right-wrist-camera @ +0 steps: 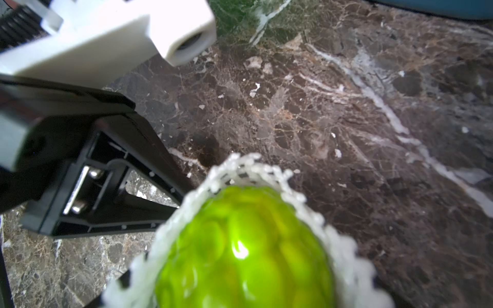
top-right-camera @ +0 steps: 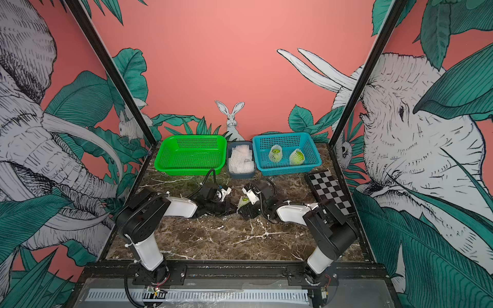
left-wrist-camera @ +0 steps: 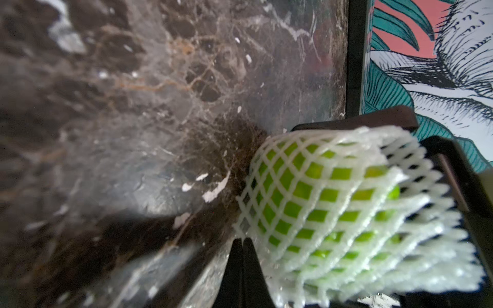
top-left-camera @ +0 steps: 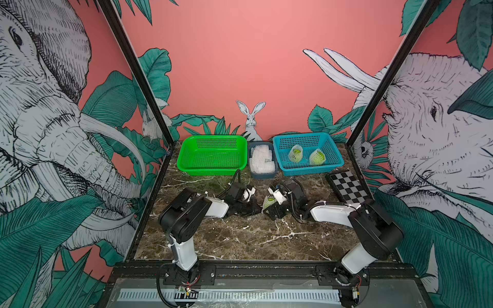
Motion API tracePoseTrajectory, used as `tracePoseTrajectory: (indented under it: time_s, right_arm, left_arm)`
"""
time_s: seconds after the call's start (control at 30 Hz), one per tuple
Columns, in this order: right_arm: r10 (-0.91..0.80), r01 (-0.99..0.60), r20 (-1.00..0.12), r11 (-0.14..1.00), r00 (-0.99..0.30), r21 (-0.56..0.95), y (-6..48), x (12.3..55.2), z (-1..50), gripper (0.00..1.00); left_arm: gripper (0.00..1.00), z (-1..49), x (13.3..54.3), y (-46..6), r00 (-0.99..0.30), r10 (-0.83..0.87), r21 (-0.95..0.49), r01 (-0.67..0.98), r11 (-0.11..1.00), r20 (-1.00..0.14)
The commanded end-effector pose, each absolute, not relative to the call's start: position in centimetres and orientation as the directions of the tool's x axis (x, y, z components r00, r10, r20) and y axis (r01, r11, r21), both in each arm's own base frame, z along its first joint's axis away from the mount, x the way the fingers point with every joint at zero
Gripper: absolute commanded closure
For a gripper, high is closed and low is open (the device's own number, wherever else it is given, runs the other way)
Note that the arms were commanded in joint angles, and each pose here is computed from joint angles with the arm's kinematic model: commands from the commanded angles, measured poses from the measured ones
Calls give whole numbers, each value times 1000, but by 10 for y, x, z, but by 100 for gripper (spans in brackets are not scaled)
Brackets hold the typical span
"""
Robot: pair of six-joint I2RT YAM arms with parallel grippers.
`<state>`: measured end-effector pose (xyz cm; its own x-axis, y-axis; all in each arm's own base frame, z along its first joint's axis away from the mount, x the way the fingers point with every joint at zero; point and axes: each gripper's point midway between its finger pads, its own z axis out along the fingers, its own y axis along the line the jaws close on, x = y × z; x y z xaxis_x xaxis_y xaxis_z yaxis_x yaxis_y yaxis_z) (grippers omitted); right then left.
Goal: Sleeve custard apples in foam nets
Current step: Place the custard apple at the center of the board.
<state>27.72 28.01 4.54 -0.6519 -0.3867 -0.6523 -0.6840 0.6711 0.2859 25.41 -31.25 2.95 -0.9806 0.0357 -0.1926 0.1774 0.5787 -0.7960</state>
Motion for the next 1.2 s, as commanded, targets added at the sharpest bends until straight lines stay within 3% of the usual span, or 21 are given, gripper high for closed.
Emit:
tracePoseTrajectory:
  time_s: [0.0, 0.37, 0.83, 1.03, 1.17]
  right_arm:
    - [-414, -701, -646, 660, -641, 272, 279, 273, 44, 3]
    - [-443, -710, -634, 658, -634, 250, 271, 265, 63, 1]
    - [-309, -626, -663, 715, -682, 312, 250, 254, 110, 3]
    - [-91, -474, -666, 773, -740, 421, 220, 271, 123, 15]
    - [-35, -404, -612, 780, -790, 477, 217, 278, 109, 41]
  left_arm:
    - [100, 41, 256, -314, -971, 47, -782, 216, 584, -233]
    - [100, 41, 259, -311, -967, 52, -759, 229, 610, -250]
    - [100, 38, 258, -310, -969, 58, -754, 224, 617, -241]
    - [100, 37, 257, -310, -970, 62, -752, 222, 621, -235]
    - [100, 37, 257, -311, -970, 65, -751, 224, 621, -235]
